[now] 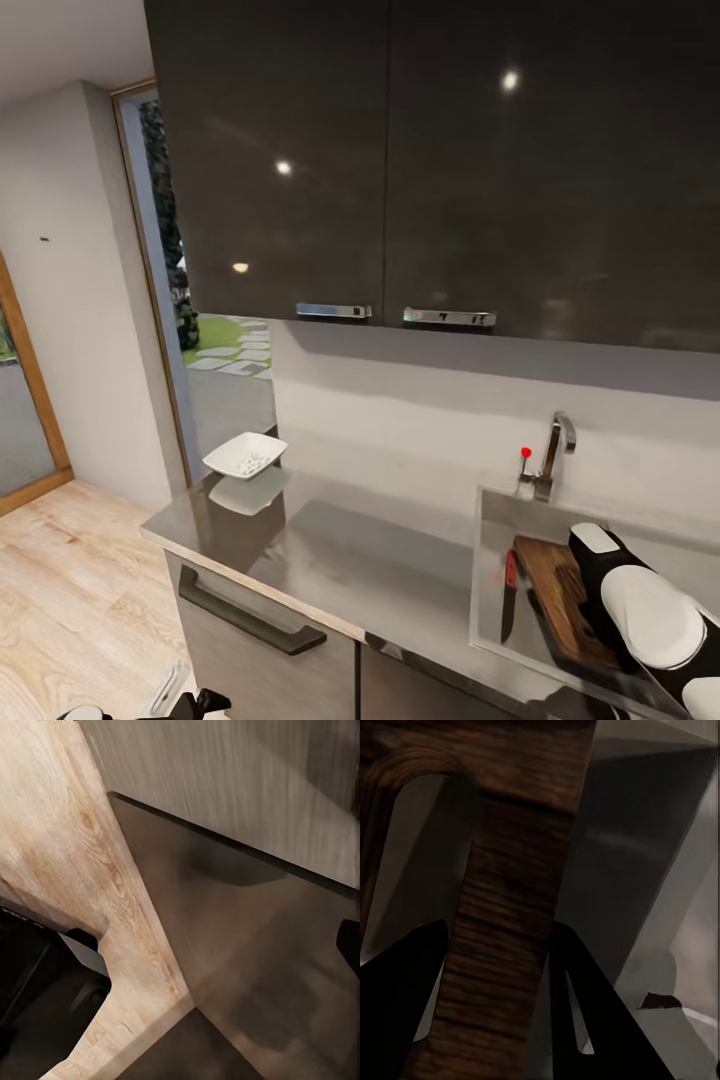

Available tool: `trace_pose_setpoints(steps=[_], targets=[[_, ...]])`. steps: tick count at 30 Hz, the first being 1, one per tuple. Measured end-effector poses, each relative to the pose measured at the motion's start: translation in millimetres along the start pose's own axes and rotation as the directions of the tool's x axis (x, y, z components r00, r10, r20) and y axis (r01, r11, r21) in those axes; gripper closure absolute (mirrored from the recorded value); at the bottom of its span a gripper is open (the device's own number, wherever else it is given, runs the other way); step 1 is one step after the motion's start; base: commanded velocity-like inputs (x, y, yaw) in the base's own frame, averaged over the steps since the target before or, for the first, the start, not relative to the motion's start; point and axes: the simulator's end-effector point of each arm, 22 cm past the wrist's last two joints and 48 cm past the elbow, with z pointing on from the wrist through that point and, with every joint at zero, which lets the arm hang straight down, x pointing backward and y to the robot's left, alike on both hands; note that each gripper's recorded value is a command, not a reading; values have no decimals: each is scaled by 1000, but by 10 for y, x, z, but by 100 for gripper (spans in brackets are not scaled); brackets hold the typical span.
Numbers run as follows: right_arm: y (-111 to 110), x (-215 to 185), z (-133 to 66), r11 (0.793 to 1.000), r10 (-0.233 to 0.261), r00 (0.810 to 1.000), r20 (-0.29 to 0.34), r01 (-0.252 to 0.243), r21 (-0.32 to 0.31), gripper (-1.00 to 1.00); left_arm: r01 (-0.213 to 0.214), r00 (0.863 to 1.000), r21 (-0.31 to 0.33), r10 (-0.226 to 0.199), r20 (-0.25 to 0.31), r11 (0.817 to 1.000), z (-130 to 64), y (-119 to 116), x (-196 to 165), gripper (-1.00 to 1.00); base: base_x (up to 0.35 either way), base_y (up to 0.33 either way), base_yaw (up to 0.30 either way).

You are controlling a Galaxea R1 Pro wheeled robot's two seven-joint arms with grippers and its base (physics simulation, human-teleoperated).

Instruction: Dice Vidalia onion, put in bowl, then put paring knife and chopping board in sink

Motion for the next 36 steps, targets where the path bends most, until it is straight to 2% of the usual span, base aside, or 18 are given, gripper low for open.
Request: trace_pose_setpoints(steps=[2,3,6,19,22,25,36], targets=[[-64,11,-13,1000,7,1000,-7,-7,-12,100,-4,1000,5,4,4,1000,-52,2,35,-100,127,-49,0],[-55,-32,-17,1000,2,1000,11,-2,-10,100,-3,1000,5,3,4,1000,-46,3,31,-100,72,-28,0],[33,-9,2,1000,2,1000,-3,-2,-2,100,2,1000,-3,-2,-1,1000,19,6,-11,-100,32,-12,0],[23,-5,8,1000,-1,1000,3,1,-4,100,2,1000,-3,-2,0,1000,8,9,-10,-100,5,-1,0],[-38,-1,20,1000,-1,1000,3,1,-3,100,-1,1000,0,1,2,1000,-20,10,15,-100,127,0,0],[64,18,71,1000,1,1000,-1,-1,-6,100,5,1000,-8,-5,-5,1000,48,18,-21,-100,57,0,0],[72,34,52,1000,-5,1000,0,5,-20,100,3,1000,-6,-3,-3,1000,26,19,-9,-100,6,0,0]])
